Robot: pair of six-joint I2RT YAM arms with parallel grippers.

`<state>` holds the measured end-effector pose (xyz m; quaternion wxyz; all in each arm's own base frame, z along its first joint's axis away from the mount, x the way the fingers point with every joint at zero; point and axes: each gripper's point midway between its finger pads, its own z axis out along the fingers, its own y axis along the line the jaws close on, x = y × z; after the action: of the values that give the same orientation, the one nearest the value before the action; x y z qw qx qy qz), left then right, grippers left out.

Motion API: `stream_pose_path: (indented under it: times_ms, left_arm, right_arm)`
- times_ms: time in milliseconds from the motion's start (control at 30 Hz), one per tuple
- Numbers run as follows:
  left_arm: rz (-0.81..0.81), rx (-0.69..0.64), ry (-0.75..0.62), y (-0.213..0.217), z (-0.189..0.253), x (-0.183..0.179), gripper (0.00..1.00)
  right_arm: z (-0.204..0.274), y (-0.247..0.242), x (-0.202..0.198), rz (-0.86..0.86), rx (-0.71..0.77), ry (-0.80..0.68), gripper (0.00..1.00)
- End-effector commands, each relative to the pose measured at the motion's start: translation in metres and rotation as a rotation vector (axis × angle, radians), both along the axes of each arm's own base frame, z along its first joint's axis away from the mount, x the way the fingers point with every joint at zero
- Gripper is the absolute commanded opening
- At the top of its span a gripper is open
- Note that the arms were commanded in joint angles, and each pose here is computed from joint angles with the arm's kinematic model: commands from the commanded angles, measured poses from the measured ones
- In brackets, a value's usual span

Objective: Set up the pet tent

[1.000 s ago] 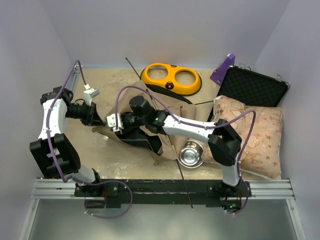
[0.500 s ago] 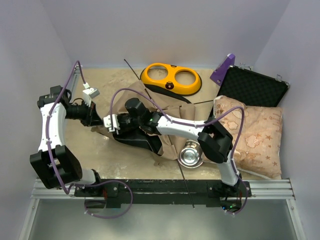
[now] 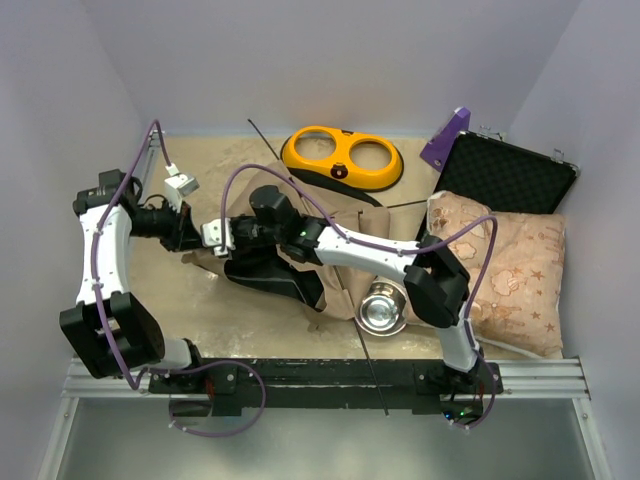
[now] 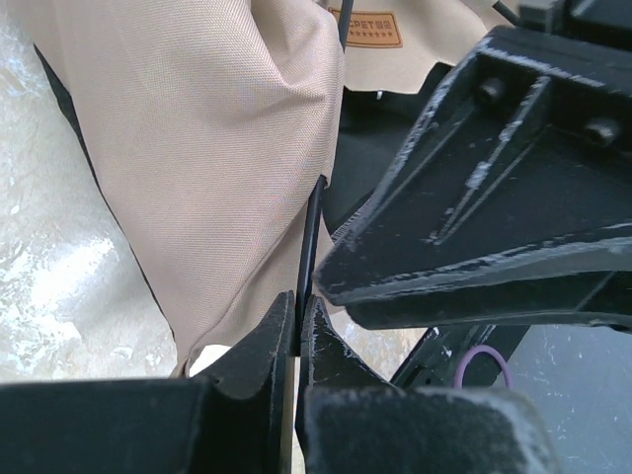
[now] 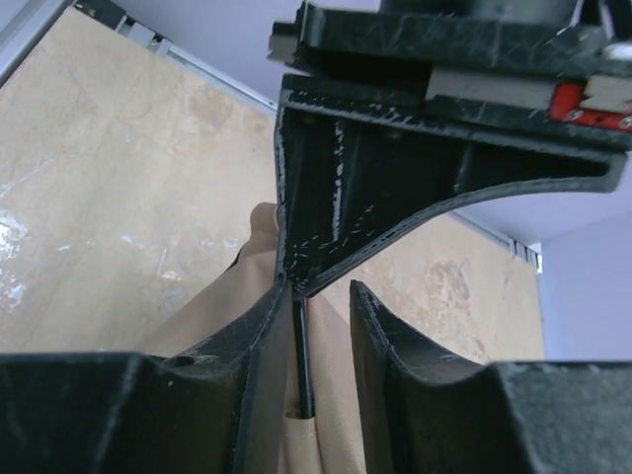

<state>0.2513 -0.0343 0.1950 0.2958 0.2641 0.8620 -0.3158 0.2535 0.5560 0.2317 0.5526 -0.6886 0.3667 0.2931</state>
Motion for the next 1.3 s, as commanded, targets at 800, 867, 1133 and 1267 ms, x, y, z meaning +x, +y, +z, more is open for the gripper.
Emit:
stream_pose_path:
  times_ms: [800,867,1133,1267]
  left_arm:
    - [-0.045,-0.054,-0.198,-0.011,0.051,0.017,0.00]
    - [-0.045,-0.052,-0.198,-0.011,0.051,0.017,0.00]
    - [0.037,-0.164,-0.198,-0.001,0.071,0.031,0.38]
    - [0.270,-0.402,-0.281,0.051,0.127,0.055,0.90]
  right_arm:
    - [-0.041,-0.002,0.038,-0.091,-0.107,-0.060,0.18]
    - [-0.039,-0.001,0.039,-0.098,-0.100,-0.063,0.18]
    - [-0.006,-0.003,0.054,-0.142,-0.023,-0.017,0.00]
    - [0.039,-0.015,0.090,-0.248,0.080,0.029,0.00]
